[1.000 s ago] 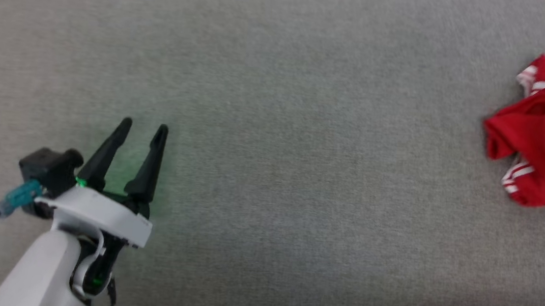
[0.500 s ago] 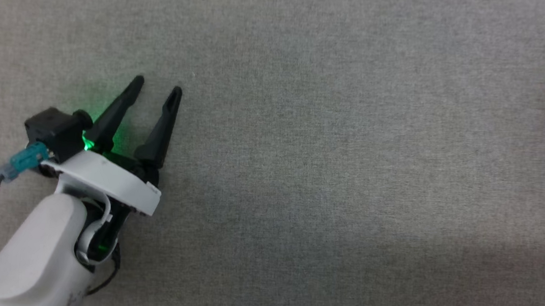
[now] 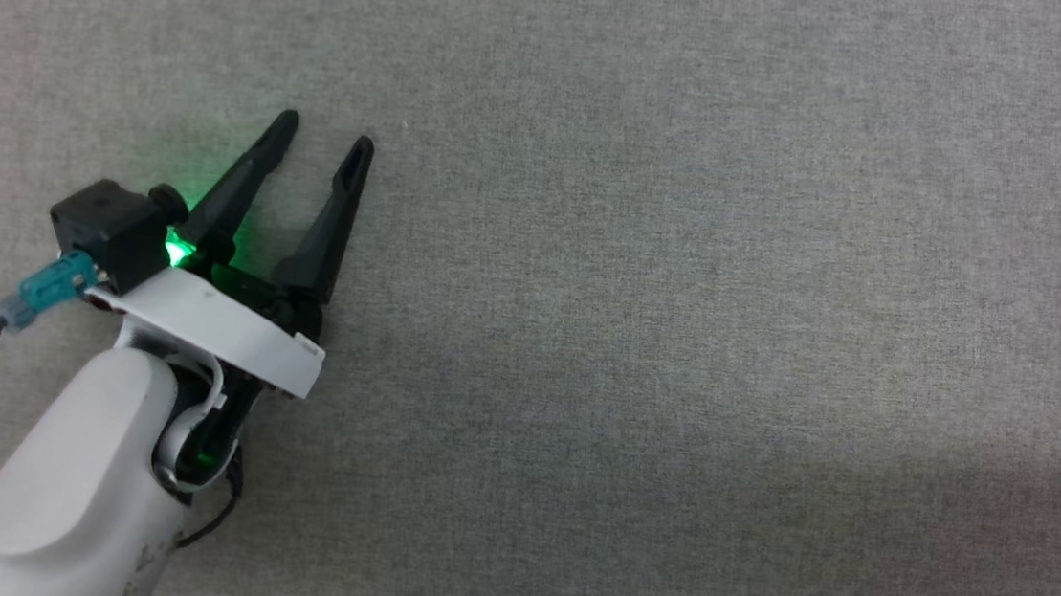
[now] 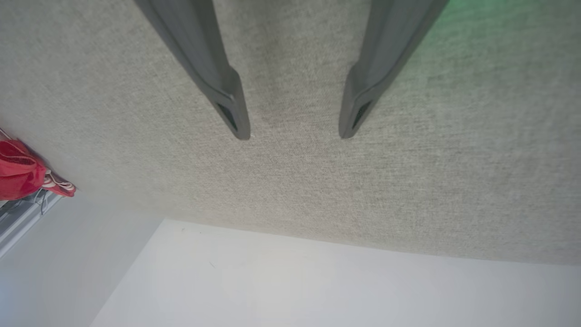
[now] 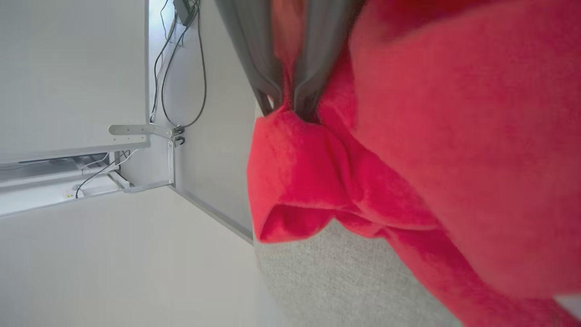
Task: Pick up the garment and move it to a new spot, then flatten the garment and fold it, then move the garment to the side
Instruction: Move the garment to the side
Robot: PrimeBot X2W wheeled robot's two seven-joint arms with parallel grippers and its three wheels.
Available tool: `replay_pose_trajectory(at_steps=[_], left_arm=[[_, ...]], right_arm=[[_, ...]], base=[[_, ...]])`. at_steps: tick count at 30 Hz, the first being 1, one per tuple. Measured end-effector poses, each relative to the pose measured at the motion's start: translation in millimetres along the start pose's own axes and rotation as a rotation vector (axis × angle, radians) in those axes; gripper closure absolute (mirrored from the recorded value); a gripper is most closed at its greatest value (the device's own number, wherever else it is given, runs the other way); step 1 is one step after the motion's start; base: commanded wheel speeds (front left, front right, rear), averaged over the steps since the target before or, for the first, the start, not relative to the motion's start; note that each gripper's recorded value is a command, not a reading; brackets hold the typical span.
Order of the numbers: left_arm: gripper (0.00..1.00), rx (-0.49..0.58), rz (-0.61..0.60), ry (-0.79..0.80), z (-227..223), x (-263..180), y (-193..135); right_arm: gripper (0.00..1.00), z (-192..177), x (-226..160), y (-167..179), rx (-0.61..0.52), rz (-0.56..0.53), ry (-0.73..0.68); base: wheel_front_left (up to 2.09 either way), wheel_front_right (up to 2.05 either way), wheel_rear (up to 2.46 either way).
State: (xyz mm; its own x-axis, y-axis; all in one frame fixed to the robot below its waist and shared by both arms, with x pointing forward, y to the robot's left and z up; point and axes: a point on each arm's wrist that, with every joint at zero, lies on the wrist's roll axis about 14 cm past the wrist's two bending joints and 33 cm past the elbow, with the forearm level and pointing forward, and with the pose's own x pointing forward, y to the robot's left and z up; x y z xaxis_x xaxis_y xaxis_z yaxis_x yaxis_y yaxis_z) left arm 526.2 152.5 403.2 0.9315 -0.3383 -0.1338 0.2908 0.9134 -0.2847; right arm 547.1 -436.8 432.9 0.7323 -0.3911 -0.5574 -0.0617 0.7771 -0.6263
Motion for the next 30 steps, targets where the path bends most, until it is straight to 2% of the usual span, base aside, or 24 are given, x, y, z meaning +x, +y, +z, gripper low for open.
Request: replay_pose_trajectory(at_steps=[7, 8, 9, 10, 19, 30], left_arm=[[0.0, 0.014, 0.016, 0.0, 5.2, -5.7, 4.6], [0.0, 0.016, 0.018, -0.001, 6.5, -6.7, 5.3], [0.0, 0.016, 0.021, -0.002, 7.7, -7.9, 5.7], [0.0, 0.014, 0.024, -0.003, 8.6, -9.2, 6.1], [0.0, 0.017, 0.049, -0.029, 23.9, -29.4, 6.0], [0.0, 0.032, 0.122, -0.089, 54.9, -76.9, 11.3]], right_arm=[[1.0, -5.4, -0.8, -2.5, 0.088, -0.023, 0.016], [0.79, -5.6, -1.8, -4.6, 0.08, -0.031, 0.017], [0.2, -3.7, -2.7, -5.6, 0.082, -0.036, 0.009], [0.0, -2.1, -3.6, -7.5, 0.102, -0.043, 0.0], [0.0, 11.7, -23.7, -19.9, 0.2, -0.072, -0.081], [0.0, 54.6, -66.7, 4.5, 0.385, 0.002, -0.326]], base=[[0.0, 0.0, 0.0], [0.0, 0.0, 0.0], [0.0, 0.0, 0.0], [0.0, 0.0, 0.0], [0.0, 0.0, 0.0], [0.0, 0.0, 0.0]])
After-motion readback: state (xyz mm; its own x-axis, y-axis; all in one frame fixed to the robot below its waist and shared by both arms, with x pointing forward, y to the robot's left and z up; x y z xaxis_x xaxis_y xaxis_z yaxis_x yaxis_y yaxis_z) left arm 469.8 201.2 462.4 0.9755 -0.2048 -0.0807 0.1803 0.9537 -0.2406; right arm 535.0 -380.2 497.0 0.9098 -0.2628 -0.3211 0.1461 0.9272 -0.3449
